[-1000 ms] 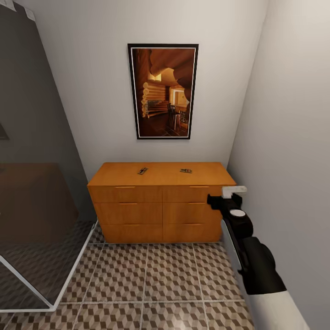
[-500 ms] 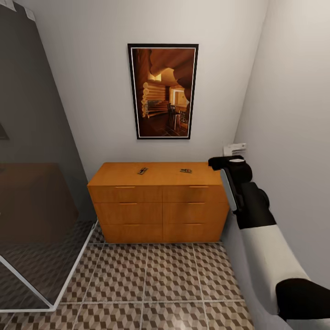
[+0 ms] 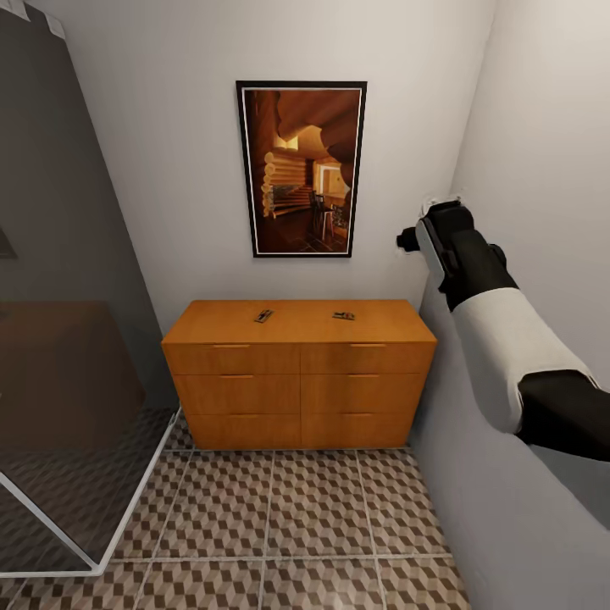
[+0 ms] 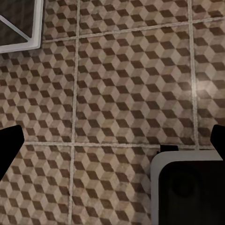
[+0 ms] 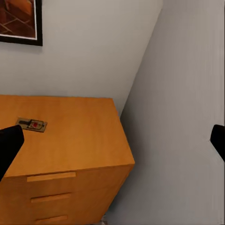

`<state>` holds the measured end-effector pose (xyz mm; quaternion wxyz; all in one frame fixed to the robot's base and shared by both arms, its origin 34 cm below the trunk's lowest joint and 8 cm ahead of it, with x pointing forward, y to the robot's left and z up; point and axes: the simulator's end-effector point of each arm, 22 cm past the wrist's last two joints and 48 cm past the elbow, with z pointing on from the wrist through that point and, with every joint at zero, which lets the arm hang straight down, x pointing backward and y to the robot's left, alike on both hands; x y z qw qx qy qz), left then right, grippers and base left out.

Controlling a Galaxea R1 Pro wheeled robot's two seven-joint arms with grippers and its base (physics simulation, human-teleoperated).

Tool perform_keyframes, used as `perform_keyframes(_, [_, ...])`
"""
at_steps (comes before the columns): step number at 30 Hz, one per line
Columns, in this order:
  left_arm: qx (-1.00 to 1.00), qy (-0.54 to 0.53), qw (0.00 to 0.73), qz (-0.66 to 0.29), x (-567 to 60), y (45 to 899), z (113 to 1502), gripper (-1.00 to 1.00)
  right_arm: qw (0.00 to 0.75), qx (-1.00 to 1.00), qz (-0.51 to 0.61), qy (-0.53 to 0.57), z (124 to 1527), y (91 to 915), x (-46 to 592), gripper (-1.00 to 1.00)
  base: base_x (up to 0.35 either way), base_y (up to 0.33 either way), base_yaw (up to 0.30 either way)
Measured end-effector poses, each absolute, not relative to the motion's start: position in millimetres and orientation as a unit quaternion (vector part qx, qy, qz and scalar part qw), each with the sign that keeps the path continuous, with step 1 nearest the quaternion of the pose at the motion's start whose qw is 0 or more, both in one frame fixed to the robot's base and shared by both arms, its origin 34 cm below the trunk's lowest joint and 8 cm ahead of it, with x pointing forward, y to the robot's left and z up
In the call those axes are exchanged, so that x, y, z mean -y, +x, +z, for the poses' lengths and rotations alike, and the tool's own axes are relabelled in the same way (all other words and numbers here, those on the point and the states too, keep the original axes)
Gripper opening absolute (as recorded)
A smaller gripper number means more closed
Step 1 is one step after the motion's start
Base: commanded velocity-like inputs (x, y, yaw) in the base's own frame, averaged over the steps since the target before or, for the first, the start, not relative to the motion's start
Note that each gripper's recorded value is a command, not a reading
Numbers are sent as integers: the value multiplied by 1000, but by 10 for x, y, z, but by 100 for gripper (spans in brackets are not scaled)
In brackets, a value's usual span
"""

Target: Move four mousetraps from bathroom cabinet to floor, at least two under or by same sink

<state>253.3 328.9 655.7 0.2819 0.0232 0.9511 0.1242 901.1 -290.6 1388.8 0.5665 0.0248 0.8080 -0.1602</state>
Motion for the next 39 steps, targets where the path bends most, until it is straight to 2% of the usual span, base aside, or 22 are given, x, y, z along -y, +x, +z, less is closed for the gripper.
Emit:
perform_keyframes(10, [-951,24,282,127,-3334,2533,6561,100,578,-806,-124,2,14288,9089,2745,100,0,0,0])
perform_keyframes(15, [-950,26,283,129,-3372,2540,6567,100,575,-815,-41,-62,14237,9113,2315,100,0,0,0])
perform_keyframes(24, [-950,27,283,128,-3381,2544,6568,100,558,-810,69,-167,14157,8986,1965,100,0,0,0])
perform_keyframes(39, [-954,43,280,93,-3304,2540,6533,100,501,-794,129,-320,13759,8692,1389,100,0,0,0])
